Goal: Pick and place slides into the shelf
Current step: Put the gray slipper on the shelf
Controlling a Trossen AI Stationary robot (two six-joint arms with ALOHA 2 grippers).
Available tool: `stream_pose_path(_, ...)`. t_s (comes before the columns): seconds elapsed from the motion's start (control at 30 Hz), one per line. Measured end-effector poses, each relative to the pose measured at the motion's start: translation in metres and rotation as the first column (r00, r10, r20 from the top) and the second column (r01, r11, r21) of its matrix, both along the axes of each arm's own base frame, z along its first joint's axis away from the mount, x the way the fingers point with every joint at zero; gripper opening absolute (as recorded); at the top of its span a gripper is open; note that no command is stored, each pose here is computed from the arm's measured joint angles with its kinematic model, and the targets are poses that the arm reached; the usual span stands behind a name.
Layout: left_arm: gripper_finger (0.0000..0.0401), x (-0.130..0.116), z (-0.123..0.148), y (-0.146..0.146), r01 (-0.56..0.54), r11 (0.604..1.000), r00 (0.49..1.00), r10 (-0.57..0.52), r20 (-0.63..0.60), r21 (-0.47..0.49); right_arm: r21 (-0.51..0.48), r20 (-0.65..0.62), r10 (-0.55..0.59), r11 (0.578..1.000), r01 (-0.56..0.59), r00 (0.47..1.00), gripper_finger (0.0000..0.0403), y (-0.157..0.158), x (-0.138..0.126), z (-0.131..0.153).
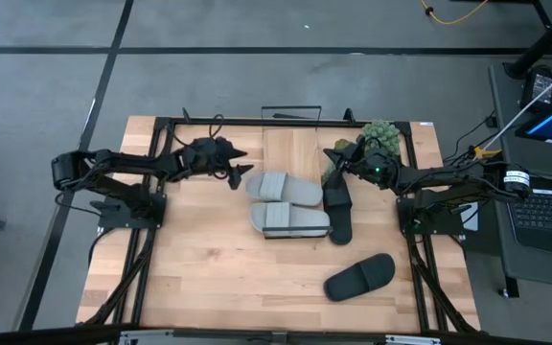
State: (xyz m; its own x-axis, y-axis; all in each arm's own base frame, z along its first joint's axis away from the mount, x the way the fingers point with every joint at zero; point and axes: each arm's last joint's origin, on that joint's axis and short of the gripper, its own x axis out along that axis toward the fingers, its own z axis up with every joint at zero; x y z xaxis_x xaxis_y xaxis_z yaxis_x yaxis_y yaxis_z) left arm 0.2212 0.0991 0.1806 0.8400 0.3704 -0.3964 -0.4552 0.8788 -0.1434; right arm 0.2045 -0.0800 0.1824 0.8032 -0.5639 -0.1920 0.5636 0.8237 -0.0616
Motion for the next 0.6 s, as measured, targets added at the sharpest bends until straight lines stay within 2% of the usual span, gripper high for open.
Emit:
stream_pose_path(0.13,0.025,0.0,0.001,0.0,-0.01,1.0,1.0,0.01,0.008,0.013,-0.016,-0.016,0.003,1.0,-0.004,1.0,0.0006,0.0,0.0,0.0)
stream_pose_path(0.6,0.025,0.009,0.004,-0.019,0.08,0.996,0.996,-0.082,0.037,0.039,-0.022,-0.021,0.005,1.0,-0.005,1.0,0.0006,0.0,0.0,0.0)
